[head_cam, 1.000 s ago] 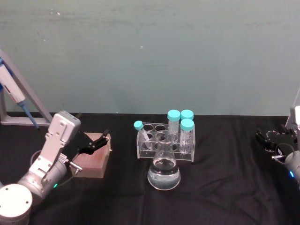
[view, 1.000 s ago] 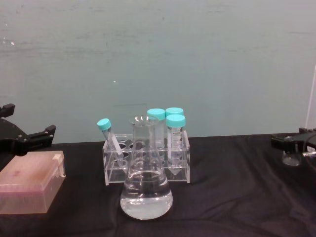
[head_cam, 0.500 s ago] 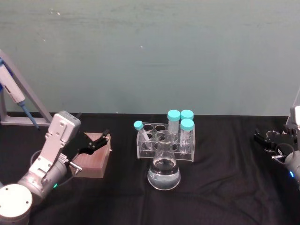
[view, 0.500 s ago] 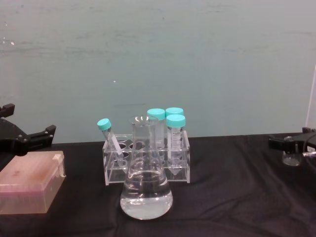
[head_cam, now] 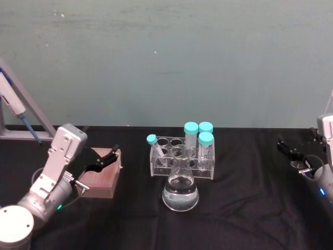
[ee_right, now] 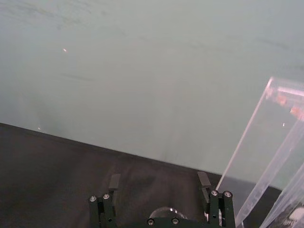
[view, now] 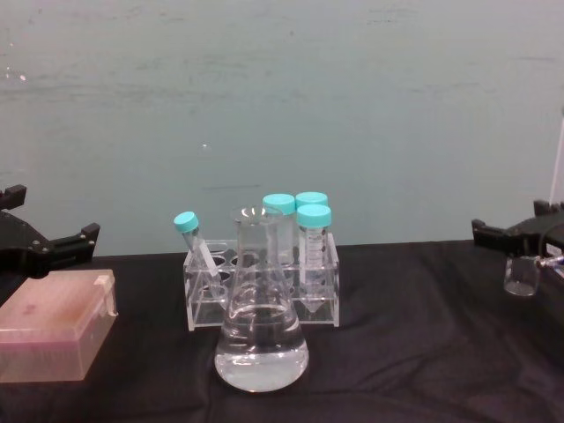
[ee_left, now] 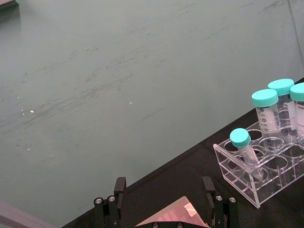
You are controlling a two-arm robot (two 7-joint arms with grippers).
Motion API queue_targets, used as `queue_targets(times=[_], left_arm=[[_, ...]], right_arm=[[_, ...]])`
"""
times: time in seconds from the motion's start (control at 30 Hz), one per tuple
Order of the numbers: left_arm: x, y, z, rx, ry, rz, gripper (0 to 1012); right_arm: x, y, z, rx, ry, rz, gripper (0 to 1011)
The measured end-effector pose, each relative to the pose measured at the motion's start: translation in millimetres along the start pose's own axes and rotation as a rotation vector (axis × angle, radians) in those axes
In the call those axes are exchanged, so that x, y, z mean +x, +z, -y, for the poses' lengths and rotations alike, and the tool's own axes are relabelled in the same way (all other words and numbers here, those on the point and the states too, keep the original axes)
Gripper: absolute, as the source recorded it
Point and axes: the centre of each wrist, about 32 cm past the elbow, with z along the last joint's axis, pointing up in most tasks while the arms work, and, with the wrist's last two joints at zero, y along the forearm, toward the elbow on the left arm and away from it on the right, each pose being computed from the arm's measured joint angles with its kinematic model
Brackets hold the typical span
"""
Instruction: Place the experimental apparatus aside using one hand.
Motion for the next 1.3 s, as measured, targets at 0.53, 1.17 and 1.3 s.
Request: queue_targets(times=[0.53, 1.17, 1.3], left_arm=[[0.0, 0.0, 0.0, 0.0, 0.0, 0.0, 1000], [0.0, 0.0, 0.0, 0.0, 0.0, 0.0, 1000], [0.0, 0.0, 0.0, 0.0, 0.0, 0.0, 1000]], right_arm=[[-2.4, 22.2, 26.4, 0.158, 0.146, 0.051, 1000], [-4.5, 32.0, 47.4, 0.235, 0.397, 0.065, 1000], [-5.8, 33.3, 49.4, 0.246, 0.465, 0.066, 1000]])
